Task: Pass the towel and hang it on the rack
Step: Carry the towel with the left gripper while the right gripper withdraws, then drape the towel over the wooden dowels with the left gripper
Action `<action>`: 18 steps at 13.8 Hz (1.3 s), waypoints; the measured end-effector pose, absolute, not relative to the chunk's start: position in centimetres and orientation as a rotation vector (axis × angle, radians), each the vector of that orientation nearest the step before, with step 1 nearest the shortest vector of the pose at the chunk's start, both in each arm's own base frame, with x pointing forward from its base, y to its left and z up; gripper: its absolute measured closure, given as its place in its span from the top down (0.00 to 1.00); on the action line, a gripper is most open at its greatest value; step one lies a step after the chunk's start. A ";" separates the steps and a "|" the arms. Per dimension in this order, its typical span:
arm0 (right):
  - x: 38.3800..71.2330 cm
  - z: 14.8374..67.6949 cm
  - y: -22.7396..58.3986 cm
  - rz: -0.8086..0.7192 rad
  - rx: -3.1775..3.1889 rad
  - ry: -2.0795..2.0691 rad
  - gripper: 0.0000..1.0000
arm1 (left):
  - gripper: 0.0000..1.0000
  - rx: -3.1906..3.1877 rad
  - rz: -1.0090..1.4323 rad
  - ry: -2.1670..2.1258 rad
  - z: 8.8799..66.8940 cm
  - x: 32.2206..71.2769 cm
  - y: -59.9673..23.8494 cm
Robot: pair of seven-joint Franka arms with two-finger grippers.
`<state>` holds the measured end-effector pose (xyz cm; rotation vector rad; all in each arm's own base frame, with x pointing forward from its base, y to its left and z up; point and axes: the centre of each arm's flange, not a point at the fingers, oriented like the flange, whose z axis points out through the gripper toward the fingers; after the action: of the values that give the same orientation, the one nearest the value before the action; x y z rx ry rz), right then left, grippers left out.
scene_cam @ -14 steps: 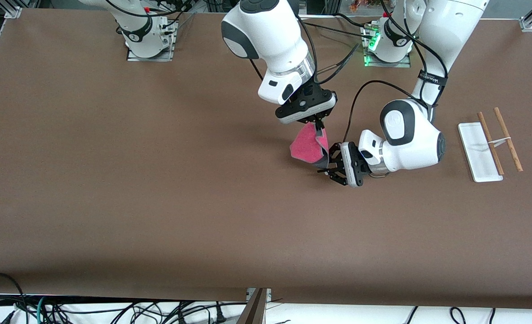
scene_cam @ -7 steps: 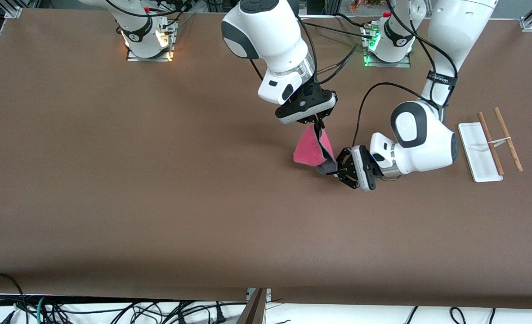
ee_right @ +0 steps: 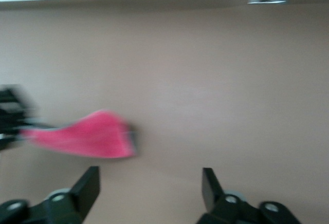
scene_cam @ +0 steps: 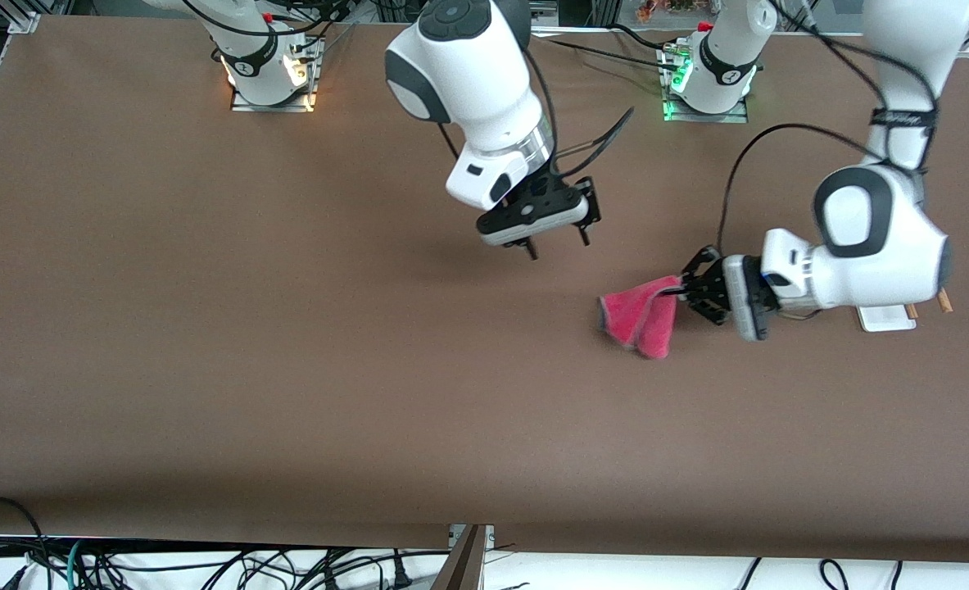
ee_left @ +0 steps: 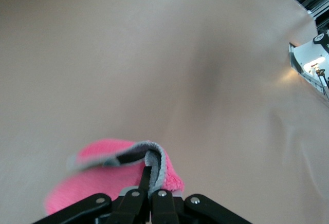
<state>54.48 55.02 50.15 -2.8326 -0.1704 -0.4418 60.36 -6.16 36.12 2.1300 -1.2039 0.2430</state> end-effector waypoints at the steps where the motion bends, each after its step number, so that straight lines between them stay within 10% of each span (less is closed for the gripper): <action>1: 55.8 49.9 53.3 -0.448 -2.880 -0.193 1.00 | 0.02 2.160 0.204 -1.164 37.2 59.7 -3.9; 12: 70.1 52.7 25.4 -0.397 -3.098 -0.041 1.00 | 0.02 2.328 -0.015 -1.079 40.1 54.8 25.0; 18: 70.9 55.1 7.2 -0.305 -3.175 0.038 1.00 | 0.02 2.339 -0.002 -1.114 36.8 50.4 36.8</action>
<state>70.88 7.17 55.14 -3.1747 0.0376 -0.3046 50.38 36.77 36.76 2.3392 -1.1142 -0.0016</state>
